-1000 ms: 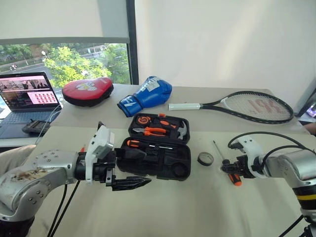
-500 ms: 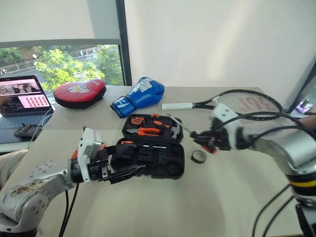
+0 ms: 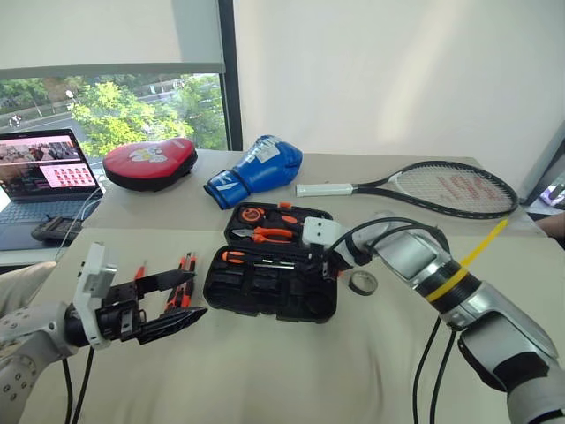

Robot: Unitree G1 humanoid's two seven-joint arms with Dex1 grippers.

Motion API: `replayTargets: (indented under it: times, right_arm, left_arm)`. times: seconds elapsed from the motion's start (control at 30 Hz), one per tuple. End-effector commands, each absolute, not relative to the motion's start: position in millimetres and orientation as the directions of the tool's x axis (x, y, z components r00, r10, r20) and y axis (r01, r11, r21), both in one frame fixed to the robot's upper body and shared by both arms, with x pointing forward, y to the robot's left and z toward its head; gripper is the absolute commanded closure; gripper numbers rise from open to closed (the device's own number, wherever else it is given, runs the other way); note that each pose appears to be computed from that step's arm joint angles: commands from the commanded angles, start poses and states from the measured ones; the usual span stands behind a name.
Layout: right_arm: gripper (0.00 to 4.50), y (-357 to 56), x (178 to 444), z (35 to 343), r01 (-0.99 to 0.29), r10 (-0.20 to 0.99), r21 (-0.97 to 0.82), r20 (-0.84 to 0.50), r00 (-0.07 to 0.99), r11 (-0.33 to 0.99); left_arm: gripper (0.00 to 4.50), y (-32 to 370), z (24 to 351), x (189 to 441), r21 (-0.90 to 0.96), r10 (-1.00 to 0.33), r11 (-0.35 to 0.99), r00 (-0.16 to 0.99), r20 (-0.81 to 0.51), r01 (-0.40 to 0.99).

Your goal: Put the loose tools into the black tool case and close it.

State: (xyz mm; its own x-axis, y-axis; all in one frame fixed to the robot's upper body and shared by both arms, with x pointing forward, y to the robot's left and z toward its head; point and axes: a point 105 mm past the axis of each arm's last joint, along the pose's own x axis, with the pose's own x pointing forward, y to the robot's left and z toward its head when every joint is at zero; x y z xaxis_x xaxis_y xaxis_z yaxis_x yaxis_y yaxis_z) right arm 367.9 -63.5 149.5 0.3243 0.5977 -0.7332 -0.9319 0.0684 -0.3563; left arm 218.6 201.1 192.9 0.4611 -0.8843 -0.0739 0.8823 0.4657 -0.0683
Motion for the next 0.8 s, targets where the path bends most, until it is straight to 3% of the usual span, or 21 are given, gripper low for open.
replayTargets:
  times: [0.03, 0.3, 0.37, 0.5, 0.7, 0.73, 0.8]
  right_arm:
    - [3.81, -58, 365, 151, -0.949, 0.609, -0.310, -0.743, 0.276, 0.052]
    - [3.81, -53, 367, 142, -0.967, 0.607, -0.229, -0.756, 0.246, 0.107]
    - [2.80, -51, 366, 141, -0.970, 0.619, -0.219, -0.749, 0.237, 0.107]
    - [1.59, -51, 361, 148, -0.979, 0.658, -0.154, -0.725, 0.202, 0.131]
    - [1.59, -58, 356, 181, -0.979, 0.741, -0.122, -0.639, 0.204, 0.165]
    - [2.12, -58, 355, 187, -0.977, 0.767, -0.114, -0.606, 0.210, 0.178]
    - [2.51, -58, 348, 201, -0.975, 0.821, -0.072, -0.528, 0.216, 0.210]
  left_arm:
    - [0.00, 201, 200, 213, 0.006, -0.880, 0.469, 0.468, -0.082, 0.883]
    - [0.00, 199, 196, 215, 0.012, -0.877, 0.474, 0.473, -0.082, 0.880]
    - [0.00, 199, 195, 215, 0.012, -0.877, 0.474, 0.474, -0.083, 0.880]
    - [0.00, 200, 193, 216, 0.013, -0.876, 0.475, 0.474, -0.085, 0.880]
    - [0.00, 201, 192, 219, 0.013, -0.876, 0.477, 0.476, -0.083, 0.879]
    - [0.00, 201, 192, 220, 0.013, -0.875, 0.478, 0.477, -0.082, 0.878]
    - [0.00, 202, 192, 223, 0.016, -0.872, 0.484, 0.483, -0.078, 0.875]
